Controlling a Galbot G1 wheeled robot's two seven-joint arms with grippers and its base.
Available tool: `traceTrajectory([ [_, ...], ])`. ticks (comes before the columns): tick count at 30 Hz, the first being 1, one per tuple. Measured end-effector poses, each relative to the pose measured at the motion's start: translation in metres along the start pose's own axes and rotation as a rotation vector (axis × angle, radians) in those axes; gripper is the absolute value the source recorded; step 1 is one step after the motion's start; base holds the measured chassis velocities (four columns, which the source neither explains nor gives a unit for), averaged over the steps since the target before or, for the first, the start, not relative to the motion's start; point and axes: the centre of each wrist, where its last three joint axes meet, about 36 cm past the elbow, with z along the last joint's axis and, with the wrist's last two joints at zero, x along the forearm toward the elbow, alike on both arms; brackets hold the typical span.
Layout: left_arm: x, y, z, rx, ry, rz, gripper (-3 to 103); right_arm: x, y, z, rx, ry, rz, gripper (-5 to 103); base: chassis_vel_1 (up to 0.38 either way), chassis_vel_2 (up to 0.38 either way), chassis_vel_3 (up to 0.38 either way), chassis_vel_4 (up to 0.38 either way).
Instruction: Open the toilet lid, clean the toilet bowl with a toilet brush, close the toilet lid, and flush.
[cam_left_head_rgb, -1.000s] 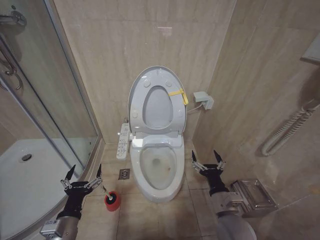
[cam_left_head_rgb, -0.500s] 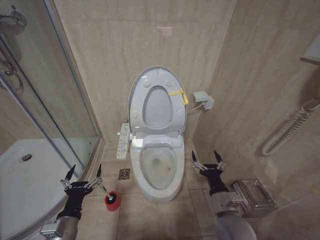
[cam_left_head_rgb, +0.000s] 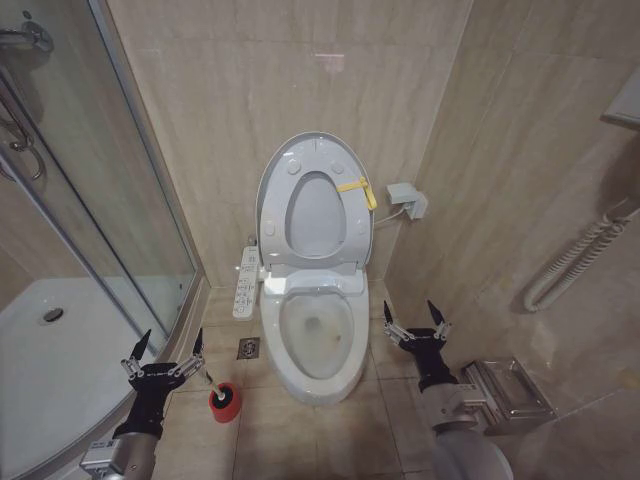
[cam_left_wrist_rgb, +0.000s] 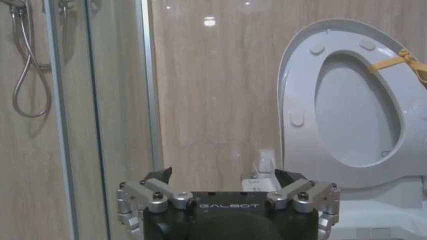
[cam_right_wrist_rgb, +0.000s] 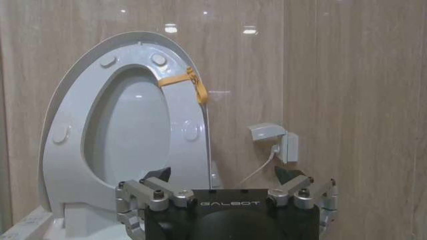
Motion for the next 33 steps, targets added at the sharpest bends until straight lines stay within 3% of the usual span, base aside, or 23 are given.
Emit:
traceTrajectory([
  [33, 0.0000, 0.0000, 0.0000, 0.000, 0.000, 0.000, 100, 0.0000, 0.0000, 0.0000, 0.000, 0.000, 0.000, 100, 0.000, 0.000, 0.000, 0.000],
])
